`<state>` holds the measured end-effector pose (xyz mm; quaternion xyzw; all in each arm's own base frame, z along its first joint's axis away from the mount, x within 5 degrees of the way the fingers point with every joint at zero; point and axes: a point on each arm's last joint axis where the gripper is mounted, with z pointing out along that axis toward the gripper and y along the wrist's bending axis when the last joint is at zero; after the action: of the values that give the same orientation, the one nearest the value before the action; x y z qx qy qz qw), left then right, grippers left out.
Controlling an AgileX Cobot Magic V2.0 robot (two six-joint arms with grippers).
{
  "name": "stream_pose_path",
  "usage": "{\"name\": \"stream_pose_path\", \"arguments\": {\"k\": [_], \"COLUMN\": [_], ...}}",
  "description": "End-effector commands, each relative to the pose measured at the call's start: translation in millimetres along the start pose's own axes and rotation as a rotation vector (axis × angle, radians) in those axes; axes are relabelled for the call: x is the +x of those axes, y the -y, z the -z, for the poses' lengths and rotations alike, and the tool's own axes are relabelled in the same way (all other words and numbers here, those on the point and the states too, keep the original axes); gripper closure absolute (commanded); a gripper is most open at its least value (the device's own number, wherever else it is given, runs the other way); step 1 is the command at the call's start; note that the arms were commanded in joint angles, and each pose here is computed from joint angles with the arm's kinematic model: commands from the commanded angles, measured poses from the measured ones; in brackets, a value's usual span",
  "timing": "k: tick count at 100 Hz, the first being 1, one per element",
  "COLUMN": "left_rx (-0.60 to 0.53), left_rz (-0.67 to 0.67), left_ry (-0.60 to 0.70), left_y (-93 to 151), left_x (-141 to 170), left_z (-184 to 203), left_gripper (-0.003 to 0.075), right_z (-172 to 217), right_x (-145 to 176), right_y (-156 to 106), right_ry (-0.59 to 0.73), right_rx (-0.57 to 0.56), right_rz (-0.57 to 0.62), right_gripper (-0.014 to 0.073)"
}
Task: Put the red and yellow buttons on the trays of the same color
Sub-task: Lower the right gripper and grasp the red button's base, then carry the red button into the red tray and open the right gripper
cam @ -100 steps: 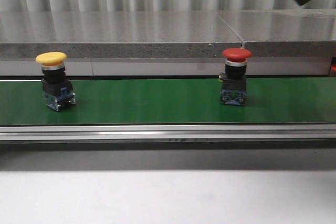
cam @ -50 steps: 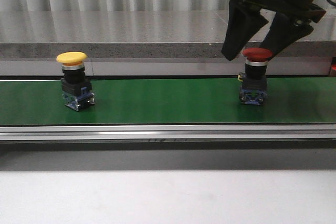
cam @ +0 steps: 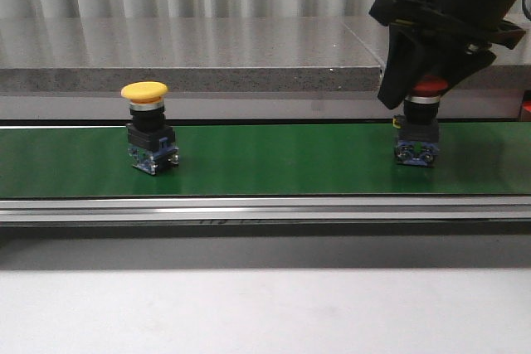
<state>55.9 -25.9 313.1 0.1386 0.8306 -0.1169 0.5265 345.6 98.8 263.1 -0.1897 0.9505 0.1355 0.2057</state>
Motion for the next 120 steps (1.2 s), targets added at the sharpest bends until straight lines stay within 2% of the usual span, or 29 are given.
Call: {"name": "stream_pose_path", "arguments": {"k": [1,15,29,43,67,120], "left_rx": [0.014,0.014,0.014,0.014,0.014,0.014], "left_rz": [0.015,0.015,0.015,0.015,0.015,0.015], "left_ry": [0.085,0.085,0.085,0.085,0.085,0.085], "left_y": [1,1,1,1,1,1], "left_x": [-12,-12,-12,-12,-12,-12], "left_z": [4,4,4,4,4,4], "left_gripper": [0.0741,0.0741,0.0741,0.0741,0.0741,0.0741], "right_z": [35,57,83,108,136,177], "right_x": [-11,-12,-8,-1,20,69], "right_y": [-6,-6,4,28,84,165], "right_ry": [0.128,0.201,0.263,0.323,0.376,0.460], "right_rx": [0.011,0.031,0.065,0.117,0.226,0.412], "right_rz": [0.022,0.023,-0.017,-0.133,-0.360,-0.671], "right_gripper": [0.0342,0.0342,0.0342,0.0342,0.0342,0.0342]}}
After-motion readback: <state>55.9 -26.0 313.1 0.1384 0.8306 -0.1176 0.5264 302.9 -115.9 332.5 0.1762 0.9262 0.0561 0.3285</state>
